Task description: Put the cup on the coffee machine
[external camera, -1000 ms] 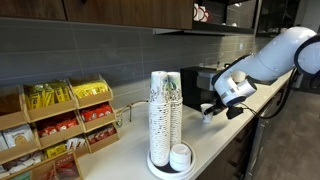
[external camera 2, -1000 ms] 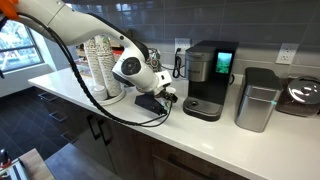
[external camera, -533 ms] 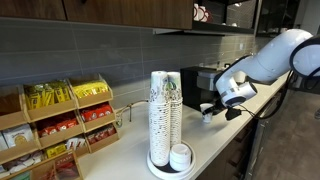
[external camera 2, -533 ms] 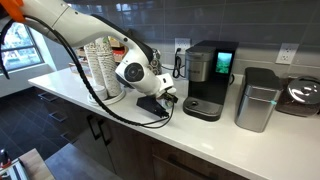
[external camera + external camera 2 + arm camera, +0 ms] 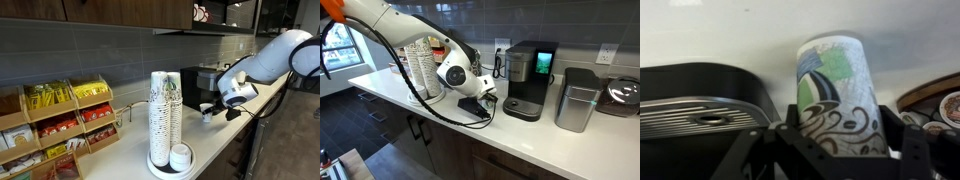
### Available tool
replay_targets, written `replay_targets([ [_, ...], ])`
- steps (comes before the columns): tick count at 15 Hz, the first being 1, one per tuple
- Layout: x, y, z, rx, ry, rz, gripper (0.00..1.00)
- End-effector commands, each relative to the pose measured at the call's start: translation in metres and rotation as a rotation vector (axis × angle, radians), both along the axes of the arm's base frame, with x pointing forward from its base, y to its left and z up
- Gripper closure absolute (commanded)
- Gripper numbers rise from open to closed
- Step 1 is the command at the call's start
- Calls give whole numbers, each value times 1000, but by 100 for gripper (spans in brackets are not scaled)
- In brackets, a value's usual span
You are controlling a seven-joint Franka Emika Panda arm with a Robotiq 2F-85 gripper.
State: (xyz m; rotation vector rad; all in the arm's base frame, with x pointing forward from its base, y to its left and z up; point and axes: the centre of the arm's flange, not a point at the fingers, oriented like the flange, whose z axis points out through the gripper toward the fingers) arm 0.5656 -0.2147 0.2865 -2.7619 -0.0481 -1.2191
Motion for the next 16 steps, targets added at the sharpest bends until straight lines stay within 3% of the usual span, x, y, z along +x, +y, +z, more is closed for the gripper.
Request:
replay_targets([
  [1,-4,-6,-4,15,-36,14,24],
  [16,-14,-35,26,10,-168,-13,23],
])
